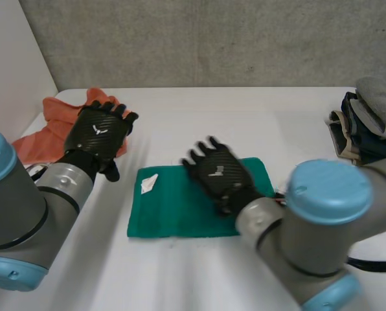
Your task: Fold the laundry.
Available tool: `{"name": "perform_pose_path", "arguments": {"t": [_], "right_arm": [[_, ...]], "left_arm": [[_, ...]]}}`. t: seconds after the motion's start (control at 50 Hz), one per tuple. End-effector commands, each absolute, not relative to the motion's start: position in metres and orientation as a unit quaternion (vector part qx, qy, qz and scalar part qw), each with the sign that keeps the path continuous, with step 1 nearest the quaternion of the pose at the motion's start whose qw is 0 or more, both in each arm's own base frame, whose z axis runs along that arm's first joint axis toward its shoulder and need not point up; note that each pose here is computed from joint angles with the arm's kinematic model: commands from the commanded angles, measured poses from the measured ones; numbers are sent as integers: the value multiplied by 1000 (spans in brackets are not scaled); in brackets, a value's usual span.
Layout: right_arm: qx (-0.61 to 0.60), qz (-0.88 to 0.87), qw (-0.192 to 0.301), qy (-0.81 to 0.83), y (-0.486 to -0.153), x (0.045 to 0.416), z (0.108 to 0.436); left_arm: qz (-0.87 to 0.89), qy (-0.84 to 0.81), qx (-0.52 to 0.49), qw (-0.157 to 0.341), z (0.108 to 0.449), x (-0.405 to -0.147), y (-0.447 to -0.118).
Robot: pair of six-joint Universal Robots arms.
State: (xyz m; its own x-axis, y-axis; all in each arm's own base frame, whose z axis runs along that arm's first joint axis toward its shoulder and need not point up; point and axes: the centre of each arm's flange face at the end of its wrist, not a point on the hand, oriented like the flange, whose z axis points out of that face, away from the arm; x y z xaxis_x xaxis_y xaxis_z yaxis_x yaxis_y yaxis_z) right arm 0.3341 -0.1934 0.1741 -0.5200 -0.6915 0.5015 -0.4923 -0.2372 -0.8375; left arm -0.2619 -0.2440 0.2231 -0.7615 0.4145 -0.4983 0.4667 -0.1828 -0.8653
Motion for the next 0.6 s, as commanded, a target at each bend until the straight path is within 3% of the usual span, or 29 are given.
{"name": "perform_pose_path", "arguments": {"t": [0.02,0.12,0.2,0.26,0.34,0.4,0.48,0.56,0.6], "right_arm": [[-453,-544,25,706,-217,275,138],[-453,-524,-36,720,-242,244,122],[-454,-563,-101,684,-265,237,132],[-452,-593,-118,656,-270,245,147],[-481,-654,-68,580,-239,300,184],[-505,-672,-29,541,-212,328,190],[-580,-659,77,473,-154,368,169],[-631,-616,139,451,-122,377,139],[-638,-602,145,457,-120,376,129]], "left_arm": [[-690,625,364,-3,224,-280,-231],[-683,630,369,-5,218,-282,-230],[-681,632,370,-4,216,-282,-230],[-682,632,368,-3,218,-281,-230],[-686,629,365,0,223,-279,-229],[-694,624,359,1,231,-276,-228],[-699,626,346,12,236,-267,-232],[-697,637,329,12,236,-259,-236],[-694,646,318,0,235,-258,-236]]}}
